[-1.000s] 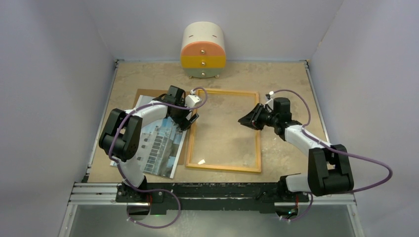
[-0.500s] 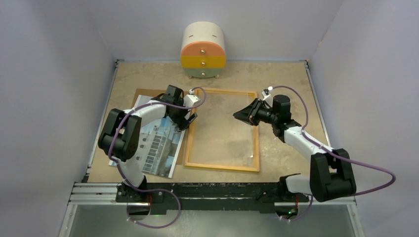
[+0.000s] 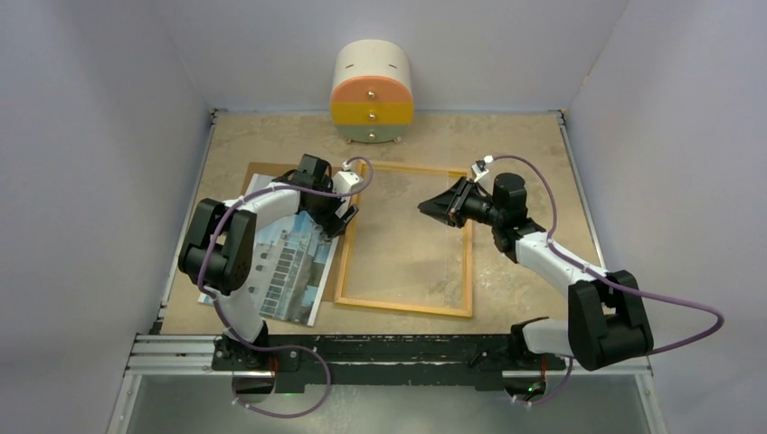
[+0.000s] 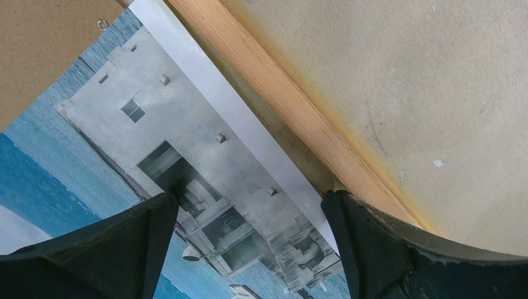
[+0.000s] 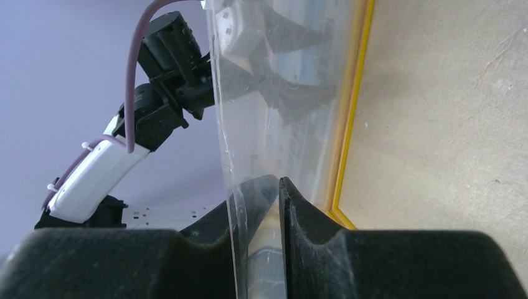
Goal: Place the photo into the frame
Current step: Place the photo frame item in the photo frame.
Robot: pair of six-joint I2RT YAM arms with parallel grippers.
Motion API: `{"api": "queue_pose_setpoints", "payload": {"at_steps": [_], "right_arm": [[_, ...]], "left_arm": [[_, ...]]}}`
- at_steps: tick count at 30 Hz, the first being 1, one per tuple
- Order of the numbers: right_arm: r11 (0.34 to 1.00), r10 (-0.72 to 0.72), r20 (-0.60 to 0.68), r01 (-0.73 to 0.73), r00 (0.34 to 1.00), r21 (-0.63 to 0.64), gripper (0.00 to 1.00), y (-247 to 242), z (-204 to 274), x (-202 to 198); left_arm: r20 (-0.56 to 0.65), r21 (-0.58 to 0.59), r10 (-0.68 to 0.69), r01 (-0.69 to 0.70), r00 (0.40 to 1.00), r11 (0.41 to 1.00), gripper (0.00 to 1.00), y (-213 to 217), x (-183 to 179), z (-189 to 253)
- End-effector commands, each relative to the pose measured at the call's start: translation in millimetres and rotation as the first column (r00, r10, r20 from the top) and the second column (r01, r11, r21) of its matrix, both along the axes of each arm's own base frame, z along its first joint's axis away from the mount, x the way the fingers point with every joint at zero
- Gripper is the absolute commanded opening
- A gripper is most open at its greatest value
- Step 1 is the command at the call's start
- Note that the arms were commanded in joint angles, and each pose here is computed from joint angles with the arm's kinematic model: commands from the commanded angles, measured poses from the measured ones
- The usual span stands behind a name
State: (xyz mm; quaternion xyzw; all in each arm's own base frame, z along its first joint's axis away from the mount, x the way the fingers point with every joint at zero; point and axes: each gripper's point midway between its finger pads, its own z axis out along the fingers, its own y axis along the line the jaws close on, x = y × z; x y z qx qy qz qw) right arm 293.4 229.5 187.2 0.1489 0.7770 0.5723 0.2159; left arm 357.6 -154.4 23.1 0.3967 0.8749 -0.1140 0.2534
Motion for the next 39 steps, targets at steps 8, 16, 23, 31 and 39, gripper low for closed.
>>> {"api": "queue_pose_setpoints", "payload": {"at_steps": [8,16,23,31,39], "right_arm": [[1.000,0.020,0.049,-0.019,0.999,-0.017,0.24,4,6,-1],[0.998,0.034,0.017,-0.033,0.999,-0.062,0.27,1,-13,-6],[0.992,0.035,-0.001,-0.035,0.999,-0.123,0.37,-3,-32,-7],[0.963,0.057,0.020,-0.050,0.998,-0.266,0.48,-14,-47,-1],[0.956,0.069,0.015,-0.062,0.998,-0.286,0.54,-16,-57,-3]], "left_arm": [[-0.040,-0.043,-0.028,0.026,0.999,0.999,0.97,-6,-13,-3],[-0.039,-0.033,-0.028,0.027,0.999,0.999,0.97,-4,-13,-5],[-0.034,-0.019,-0.027,0.026,0.999,0.999,0.97,-2,-13,-7],[-0.028,-0.015,-0.026,0.026,0.999,1.000,0.97,-1,-12,-6],[-0.023,-0.009,-0.025,0.025,0.999,1.000,0.97,0,-11,-6]]}}
